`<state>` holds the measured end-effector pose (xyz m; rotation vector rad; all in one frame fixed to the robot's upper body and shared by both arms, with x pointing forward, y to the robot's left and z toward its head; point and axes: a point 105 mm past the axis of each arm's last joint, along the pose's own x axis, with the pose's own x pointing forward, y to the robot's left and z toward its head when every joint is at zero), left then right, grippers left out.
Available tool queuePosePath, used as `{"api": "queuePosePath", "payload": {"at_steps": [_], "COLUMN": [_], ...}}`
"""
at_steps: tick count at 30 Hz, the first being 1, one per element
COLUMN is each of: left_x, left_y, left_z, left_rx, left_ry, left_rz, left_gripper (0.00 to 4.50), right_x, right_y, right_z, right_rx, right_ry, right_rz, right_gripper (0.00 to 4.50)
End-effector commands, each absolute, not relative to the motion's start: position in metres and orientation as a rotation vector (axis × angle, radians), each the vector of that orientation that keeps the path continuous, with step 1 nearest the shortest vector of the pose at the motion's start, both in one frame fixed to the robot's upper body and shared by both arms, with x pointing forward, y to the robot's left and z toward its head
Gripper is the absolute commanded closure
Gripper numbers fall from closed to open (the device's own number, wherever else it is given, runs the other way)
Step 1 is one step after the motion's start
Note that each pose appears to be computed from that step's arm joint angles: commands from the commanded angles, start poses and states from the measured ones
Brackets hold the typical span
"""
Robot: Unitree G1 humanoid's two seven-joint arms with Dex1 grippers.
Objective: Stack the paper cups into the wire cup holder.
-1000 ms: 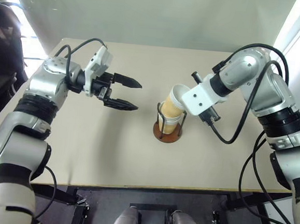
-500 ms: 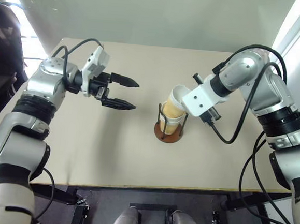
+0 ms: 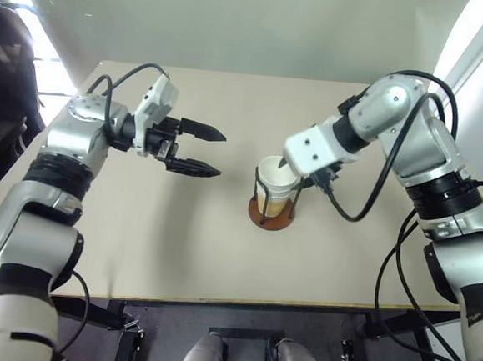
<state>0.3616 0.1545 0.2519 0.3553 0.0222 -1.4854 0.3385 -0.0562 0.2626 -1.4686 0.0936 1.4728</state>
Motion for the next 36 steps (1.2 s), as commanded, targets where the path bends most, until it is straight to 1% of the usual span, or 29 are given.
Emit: {"api": "queuePosePath", "payload": {"at_steps": [1,4,6,12,14,17,19,20,23,25,30,32,36], "left_x": [0.368,0.379,0.380,0.388,0.393,0.401,0.406,0.408,0.416,0.421,0.423,0.422,0.418], "left_y": [0.158,0.170,0.179,0.202,0.208,0.220,0.227,0.231,0.243,0.252,0.272,0.275,0.267], "left_z": [0.288,0.308,0.313,0.297,0.295,0.293,0.291,0.289,0.281,0.276,0.265,0.258,0.244], "left_rx": [0.288,0.173,0.127,0.233,0.224,0.201,0.159,0.116,0.015,0.001,0.016,0.021,0.063], "left_ry": [-0.112,-0.191,-0.192,-0.132,-0.119,-0.128,-0.158,-0.173,-0.180,-0.193,-0.214,-0.199,-0.164], "left_rz": [-1.421,-1.282,-1.240,-1.113,-1.058,-0.947,-0.874,-0.839,-0.723,-0.635,-0.503,-0.492,-0.563], "left_gripper": [0.00,0.00,0.00,0.00,0.00,0.00,0.00,0.00,0.00,0.00,0.00,0.00,0.00], "right_x": [0.341,0.351,0.357,0.377,0.386,0.401,0.408,0.412,0.417,0.422,0.432,0.434,0.438], "right_y": [-0.065,-0.091,-0.110,-0.155,-0.166,-0.180,-0.189,-0.192,-0.195,-0.199,-0.207,-0.207,-0.209], "right_z": [0.299,0.309,0.310,0.288,0.285,0.284,0.272,0.265,0.248,0.244,0.235,0.232,0.222], "right_rx": [-1.254,-0.961,-0.821,-0.600,-0.545,-0.430,-0.351,-0.335,-0.307,-0.321,-0.323,-0.308,-0.337], "right_ry": [-0.003,-0.010,-0.006,0.044,0.022,-0.065,-0.047,-0.053,-0.048,-0.057,-0.087,-0.089,-0.088], "right_rz": [1.350,1.210,1.122,0.944,0.884,0.775,0.731,0.698,0.677,0.647,0.575,0.566,0.551], "right_gripper": [2.20,2.20,2.20,2.20,2.20,2.20,2.20,2.20,2.20,2.20,2.20,2.20,2.20]}}
